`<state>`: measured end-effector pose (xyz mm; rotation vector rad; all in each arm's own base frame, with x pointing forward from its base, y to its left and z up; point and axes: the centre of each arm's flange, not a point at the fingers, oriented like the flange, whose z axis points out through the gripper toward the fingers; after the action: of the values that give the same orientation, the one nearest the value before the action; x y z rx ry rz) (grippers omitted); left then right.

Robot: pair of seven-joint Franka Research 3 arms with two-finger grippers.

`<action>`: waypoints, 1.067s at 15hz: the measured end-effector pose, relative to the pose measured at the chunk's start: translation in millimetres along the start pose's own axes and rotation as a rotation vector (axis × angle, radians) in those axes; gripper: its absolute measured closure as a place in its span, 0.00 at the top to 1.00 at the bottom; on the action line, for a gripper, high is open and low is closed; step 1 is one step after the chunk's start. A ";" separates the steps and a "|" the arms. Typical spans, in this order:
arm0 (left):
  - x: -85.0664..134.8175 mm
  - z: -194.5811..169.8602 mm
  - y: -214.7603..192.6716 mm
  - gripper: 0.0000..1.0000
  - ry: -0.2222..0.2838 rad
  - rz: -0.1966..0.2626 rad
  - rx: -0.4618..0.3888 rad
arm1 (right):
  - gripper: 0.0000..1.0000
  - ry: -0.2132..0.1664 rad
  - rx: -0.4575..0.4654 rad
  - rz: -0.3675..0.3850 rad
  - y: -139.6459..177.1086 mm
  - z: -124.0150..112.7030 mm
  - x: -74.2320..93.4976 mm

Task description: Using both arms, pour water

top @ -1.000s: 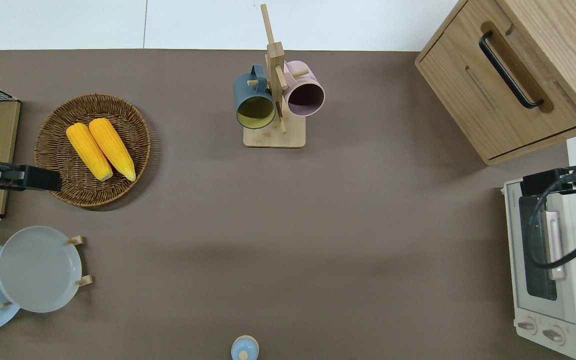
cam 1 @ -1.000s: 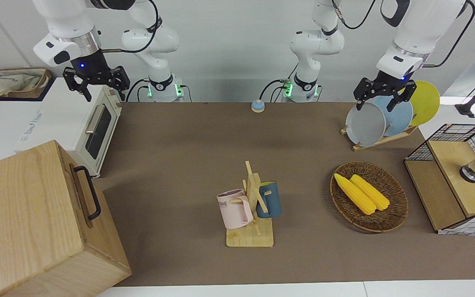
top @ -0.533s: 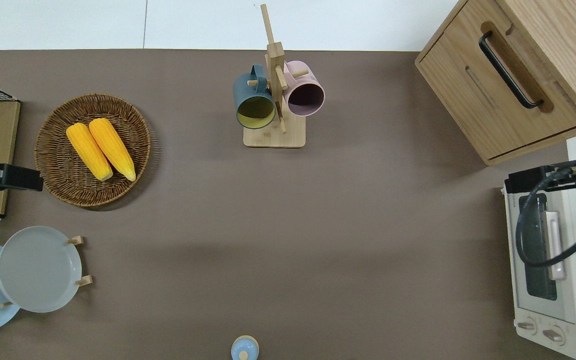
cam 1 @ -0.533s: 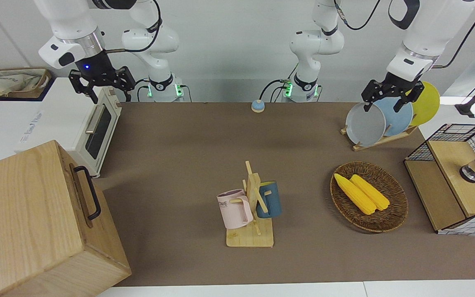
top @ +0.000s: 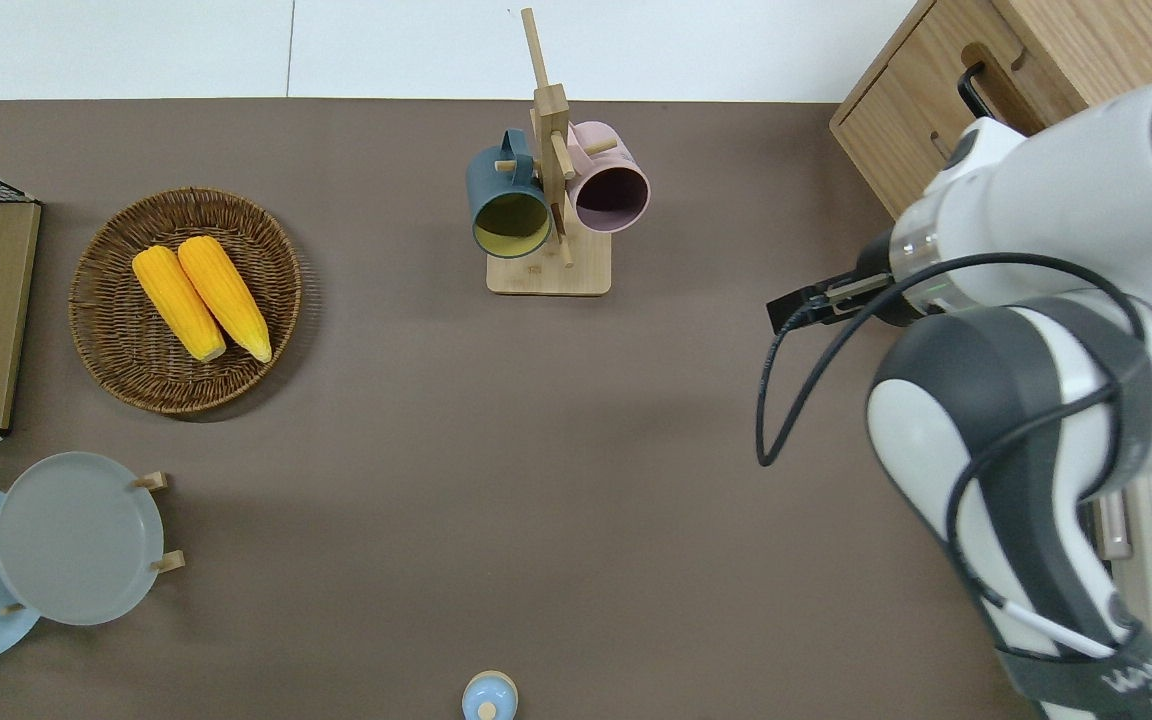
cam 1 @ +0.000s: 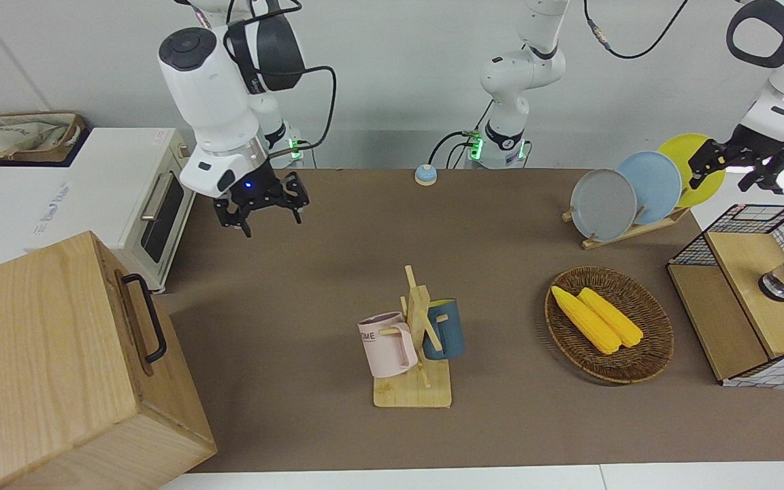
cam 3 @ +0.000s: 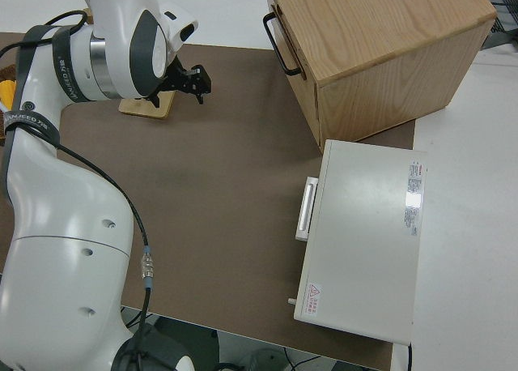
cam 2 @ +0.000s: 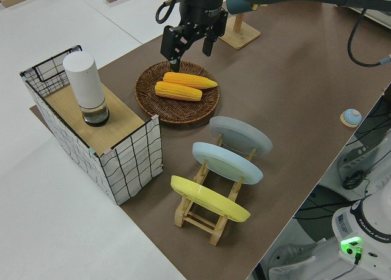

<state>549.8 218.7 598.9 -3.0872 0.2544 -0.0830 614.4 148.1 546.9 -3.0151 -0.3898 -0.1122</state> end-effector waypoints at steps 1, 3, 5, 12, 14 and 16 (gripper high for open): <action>-4.9 2.5 -14.4 1.00 0.002 0.013 0.004 | 0.99 0.030 0.000 -0.018 -11.5 10.5 8.9; -17.7 9.2 -50.4 1.00 0.016 0.028 0.023 | 0.99 0.106 0.006 -0.045 -30.9 41.8 31.5; -23.9 13.7 -69.3 1.00 0.031 0.050 0.041 | 0.99 0.169 0.006 -0.058 -40.2 59.6 45.5; -23.1 26.0 -106.9 1.00 0.123 0.042 0.105 | 0.98 0.359 0.017 -0.115 -82.5 118.3 85.8; -23.8 25.3 -112.9 1.00 0.182 0.008 0.077 | 0.97 0.418 0.015 -0.131 -87.5 132.7 101.7; -19.0 28.7 -124.7 1.00 0.284 -0.040 0.065 | 0.93 0.461 0.004 -0.145 -82.2 133.9 116.3</action>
<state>552.9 345.8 575.2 -3.0075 0.1942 -0.5213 713.5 270.6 431.3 -2.8272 -0.5514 -0.7936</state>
